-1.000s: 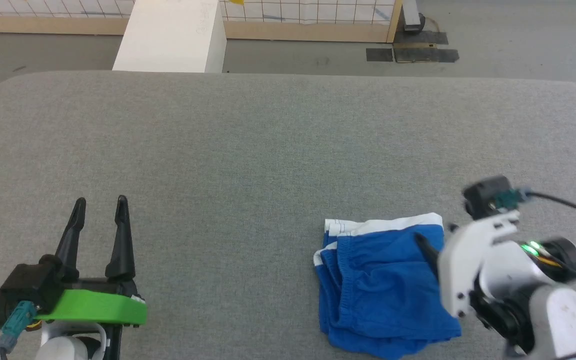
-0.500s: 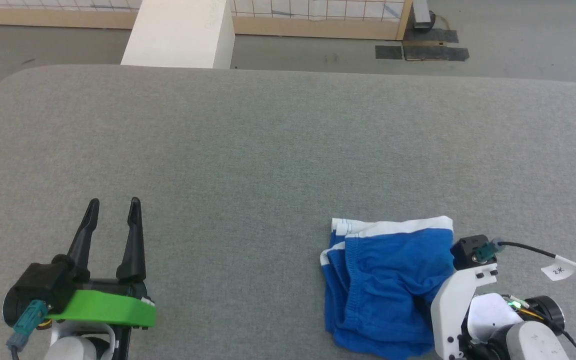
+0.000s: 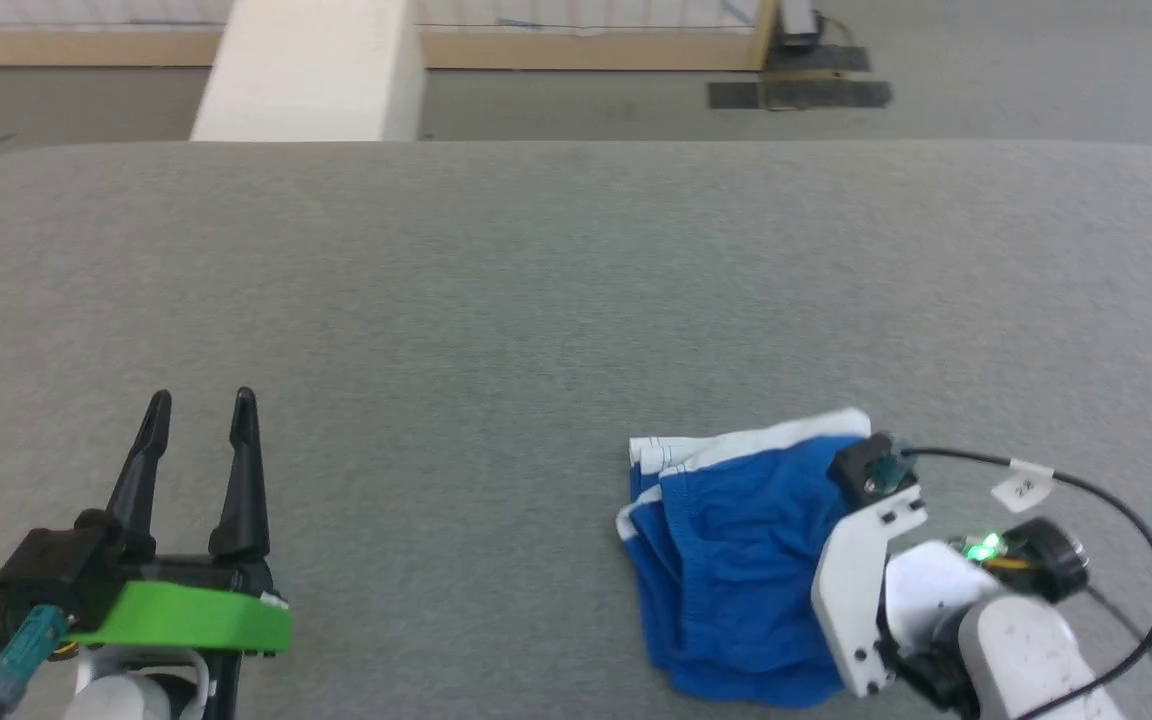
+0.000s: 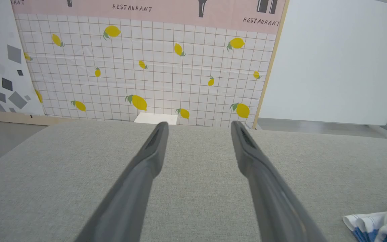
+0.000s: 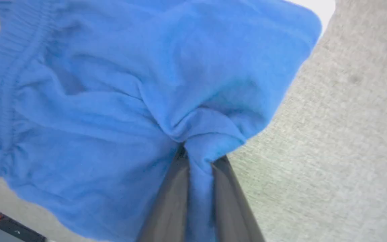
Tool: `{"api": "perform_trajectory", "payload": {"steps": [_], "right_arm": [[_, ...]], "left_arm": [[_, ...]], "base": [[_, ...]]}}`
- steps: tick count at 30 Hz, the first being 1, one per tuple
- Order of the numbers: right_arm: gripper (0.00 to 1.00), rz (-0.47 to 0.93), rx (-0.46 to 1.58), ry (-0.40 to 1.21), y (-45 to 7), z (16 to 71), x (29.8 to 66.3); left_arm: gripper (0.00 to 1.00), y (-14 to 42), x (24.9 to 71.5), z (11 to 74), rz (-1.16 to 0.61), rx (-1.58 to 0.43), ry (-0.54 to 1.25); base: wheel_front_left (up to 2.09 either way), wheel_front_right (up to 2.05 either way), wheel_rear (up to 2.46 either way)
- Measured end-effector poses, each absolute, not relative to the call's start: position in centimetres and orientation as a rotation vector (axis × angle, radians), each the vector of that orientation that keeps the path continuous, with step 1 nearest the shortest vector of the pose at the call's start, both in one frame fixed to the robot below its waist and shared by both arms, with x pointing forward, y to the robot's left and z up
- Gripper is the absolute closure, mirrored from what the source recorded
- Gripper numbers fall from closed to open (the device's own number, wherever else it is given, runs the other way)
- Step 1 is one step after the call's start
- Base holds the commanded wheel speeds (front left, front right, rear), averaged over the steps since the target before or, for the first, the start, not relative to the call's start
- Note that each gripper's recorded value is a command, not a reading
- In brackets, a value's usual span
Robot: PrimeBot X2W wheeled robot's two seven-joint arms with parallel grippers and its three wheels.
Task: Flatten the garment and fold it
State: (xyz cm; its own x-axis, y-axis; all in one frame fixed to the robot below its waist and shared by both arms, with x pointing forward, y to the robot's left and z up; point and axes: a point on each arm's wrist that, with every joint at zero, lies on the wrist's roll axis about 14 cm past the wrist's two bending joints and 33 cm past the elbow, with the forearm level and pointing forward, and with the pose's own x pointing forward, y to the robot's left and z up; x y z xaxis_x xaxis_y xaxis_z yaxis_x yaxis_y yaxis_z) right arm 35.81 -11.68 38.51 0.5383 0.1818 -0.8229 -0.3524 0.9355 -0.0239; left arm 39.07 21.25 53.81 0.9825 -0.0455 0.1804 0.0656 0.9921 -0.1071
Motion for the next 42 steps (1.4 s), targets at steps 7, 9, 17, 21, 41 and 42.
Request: {"api": "perform_trajectory", "payload": {"steps": [7, 9, 17, 21, 41, 42], "right_arm": [[1.00, 0.249, -0.294, 0.889, -16.2, 41.5, 38.1], [1.00, 0.196, -0.298, 0.879, -18.3, 42.2, 38.7], [1.00, -0.016, -0.299, 0.887, -26.5, 43.1, 39.0], [1.00, -0.121, -0.298, 0.903, -30.2, 42.7, 39.0], [0.00, -0.530, -0.381, 0.939, -42.7, 40.9, 39.7], [0.00, -0.536, -0.378, 0.935, -42.8, 41.0, 39.8]], "left_arm": [[0.00, 17.5, 42.0, 53.9, -0.193, -0.116, -0.188], [0.00, 15.8, 43.1, 54.0, -0.253, -0.115, -0.194], [0.00, 10.6, 47.4, 53.0, -0.421, -0.114, -0.203], [0.00, 9.2, 49.1, 51.0, -0.467, -0.097, -0.175], [0.00, 13.0, 52.4, 42.3, -0.406, -0.047, -0.008], [0.00, 13.2, 52.3, 42.2, -0.402, -0.043, -0.003]], "base": [[0.00, 0.00, 0.00], [0.00, 0.00, 0.00], [0.00, 0.00, 0.00], [0.00, 0.00, 0.00], [0.00, 0.00, 0.00], [0.00, 0.00, 0.00]]}}
